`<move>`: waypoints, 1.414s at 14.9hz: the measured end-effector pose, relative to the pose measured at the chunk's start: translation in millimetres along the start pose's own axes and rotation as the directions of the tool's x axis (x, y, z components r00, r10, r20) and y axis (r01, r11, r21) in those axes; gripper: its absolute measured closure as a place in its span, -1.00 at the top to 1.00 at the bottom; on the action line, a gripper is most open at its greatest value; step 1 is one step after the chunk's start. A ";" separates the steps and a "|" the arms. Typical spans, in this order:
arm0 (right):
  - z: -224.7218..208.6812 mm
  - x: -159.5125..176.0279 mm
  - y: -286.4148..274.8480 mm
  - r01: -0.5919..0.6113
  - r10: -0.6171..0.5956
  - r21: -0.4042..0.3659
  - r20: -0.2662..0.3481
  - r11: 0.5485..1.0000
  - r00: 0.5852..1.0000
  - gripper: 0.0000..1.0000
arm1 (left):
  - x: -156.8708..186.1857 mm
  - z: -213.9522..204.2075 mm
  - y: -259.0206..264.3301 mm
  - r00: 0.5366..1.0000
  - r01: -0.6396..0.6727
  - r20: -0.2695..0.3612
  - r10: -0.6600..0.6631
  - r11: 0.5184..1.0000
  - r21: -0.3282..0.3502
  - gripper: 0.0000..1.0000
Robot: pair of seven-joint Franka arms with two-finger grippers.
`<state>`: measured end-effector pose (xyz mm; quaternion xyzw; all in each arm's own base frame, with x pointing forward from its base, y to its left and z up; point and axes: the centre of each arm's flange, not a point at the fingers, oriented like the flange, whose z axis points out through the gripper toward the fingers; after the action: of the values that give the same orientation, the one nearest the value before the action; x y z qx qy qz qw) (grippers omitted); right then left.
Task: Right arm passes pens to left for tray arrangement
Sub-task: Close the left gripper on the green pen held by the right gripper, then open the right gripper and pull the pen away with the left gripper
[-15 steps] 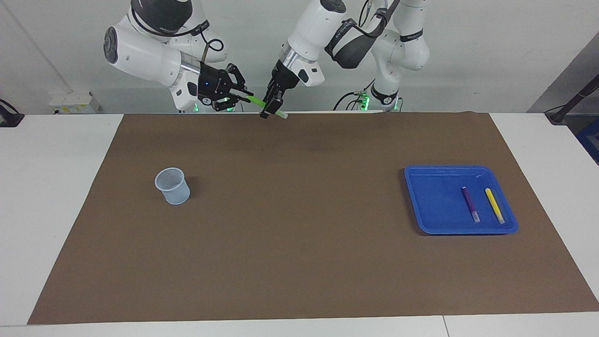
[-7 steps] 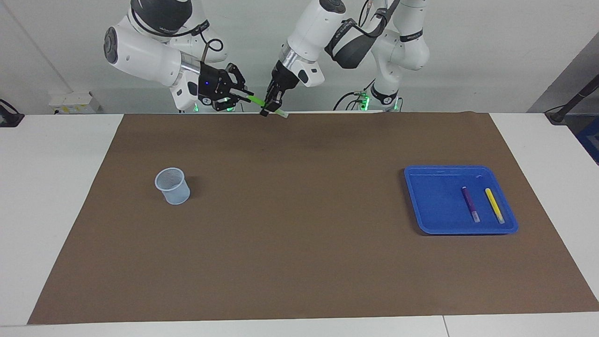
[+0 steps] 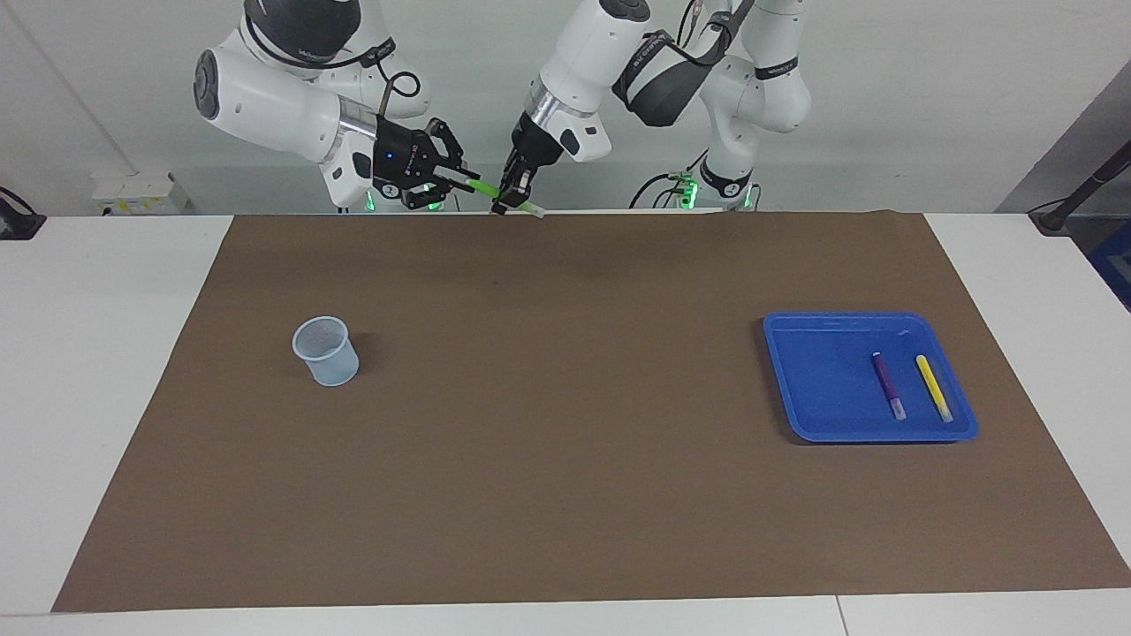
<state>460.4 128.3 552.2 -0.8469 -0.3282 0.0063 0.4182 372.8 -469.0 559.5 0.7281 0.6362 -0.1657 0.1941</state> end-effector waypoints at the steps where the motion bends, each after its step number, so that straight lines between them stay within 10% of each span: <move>1: 0.0 0.0 0.0 0.000 0.000 0.000 0.000 1.000 1.000 -0.65 | -0.2 0.0 -0.1 1.000 -0.002 -0.001 0.002 1.000 -0.001 -0.62; 8: -0.3 1.2 0.5 -0.002 0.002 -0.008 -0.008 1.000 1.000 -0.58 | -0.4 0.0 1.0 1.000 -0.011 -0.011 0.011 1.000 -0.008 -0.62; 16: -3.5 2.4 3.1 -0.019 0.018 -0.026 -0.026 0.999 1.000 0.99 | 10.9 1.5 5.6 0.998 -0.038 -0.045 0.039 0.999 0.022 -0.62; 21: -18.5 4.8 7.5 -0.094 0.091 -0.147 -0.030 0.985 0.995 1.00 | 63.9 -14.3 42.5 0.989 -0.111 -0.088 0.116 0.992 0.058 -0.62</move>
<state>473.6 114.7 560.2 -0.8901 -0.2831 -0.0086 0.3572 423.5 -411.7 543.8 0.7748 0.5974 -0.1377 0.1544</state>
